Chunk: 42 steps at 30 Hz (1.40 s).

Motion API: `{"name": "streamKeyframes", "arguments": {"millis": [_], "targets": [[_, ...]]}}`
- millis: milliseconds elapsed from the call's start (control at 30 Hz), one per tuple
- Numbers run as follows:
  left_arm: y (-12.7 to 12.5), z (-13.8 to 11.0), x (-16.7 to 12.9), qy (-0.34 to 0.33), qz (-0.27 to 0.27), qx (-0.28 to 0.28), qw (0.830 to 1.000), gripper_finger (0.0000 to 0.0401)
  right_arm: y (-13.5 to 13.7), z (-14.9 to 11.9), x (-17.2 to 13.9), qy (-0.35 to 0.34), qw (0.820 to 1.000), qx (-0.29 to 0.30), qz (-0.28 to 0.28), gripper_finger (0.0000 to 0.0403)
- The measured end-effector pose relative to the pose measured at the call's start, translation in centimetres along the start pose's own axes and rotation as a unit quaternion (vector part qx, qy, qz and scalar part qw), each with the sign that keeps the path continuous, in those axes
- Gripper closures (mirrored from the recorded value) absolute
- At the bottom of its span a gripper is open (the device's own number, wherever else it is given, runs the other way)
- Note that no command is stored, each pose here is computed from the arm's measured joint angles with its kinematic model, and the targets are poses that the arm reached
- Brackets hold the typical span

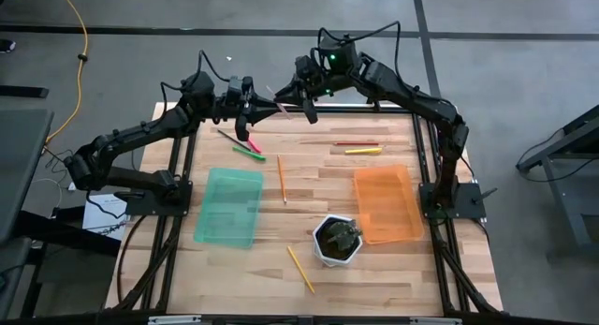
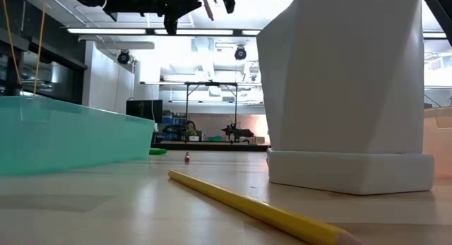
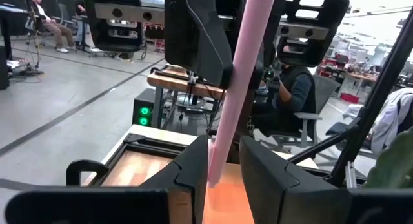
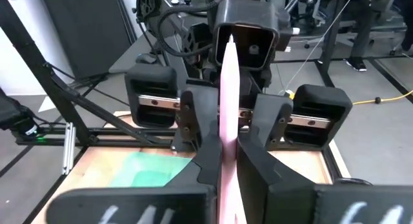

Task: Sort pens & pencils
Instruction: Put the light pink pen into the green bin

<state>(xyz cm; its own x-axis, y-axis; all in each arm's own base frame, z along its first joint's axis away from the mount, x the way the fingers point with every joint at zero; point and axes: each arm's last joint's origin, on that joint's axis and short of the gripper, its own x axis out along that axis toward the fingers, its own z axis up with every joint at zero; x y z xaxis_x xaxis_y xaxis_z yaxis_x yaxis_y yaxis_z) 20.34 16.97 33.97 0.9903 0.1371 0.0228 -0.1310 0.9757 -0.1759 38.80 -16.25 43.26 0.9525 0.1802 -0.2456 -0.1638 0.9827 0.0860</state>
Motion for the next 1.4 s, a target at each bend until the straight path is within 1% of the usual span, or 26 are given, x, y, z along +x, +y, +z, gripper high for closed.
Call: {"name": "streamKeyframes", "arguments": {"millis": [200,333,500,1067,1167,1400], "targets": [[-0.1,0.1,0.0,-0.005,-0.002,0.000,1.000,0.0322,0.1,0.0,0.0,-0.001,1.000,0.000,0.015,0.0386],[-0.7,0.3,0.4,-0.016,-0.018,0.006,1.000,0.0323,0.1,0.0,0.0,-0.002,1.000,0.000,0.023,0.0386],[-1.4,-0.1,1.1,-0.008,-0.033,0.002,0.999,0.0323,0.2,0.0,0.0,-0.003,1.000,0.000,0.028,0.0386],[-1.5,-0.1,1.1,-0.010,-0.027,0.001,1.000,0.0323,0.8,0.0,0.5,-0.001,0.999,-0.002,0.038,0.0386],[-1.5,-0.1,1.1,-0.010,-0.027,0.001,1.000,0.0333,0.8,0.0,0.5,-0.001,0.999,-0.002,0.038,0.0386],[-1.5,-0.1,1.1,-0.011,-0.027,0.004,1.000,0.0386,1.0,0.0,0.5,0.000,0.999,-0.001,0.039,0.0386]]}}
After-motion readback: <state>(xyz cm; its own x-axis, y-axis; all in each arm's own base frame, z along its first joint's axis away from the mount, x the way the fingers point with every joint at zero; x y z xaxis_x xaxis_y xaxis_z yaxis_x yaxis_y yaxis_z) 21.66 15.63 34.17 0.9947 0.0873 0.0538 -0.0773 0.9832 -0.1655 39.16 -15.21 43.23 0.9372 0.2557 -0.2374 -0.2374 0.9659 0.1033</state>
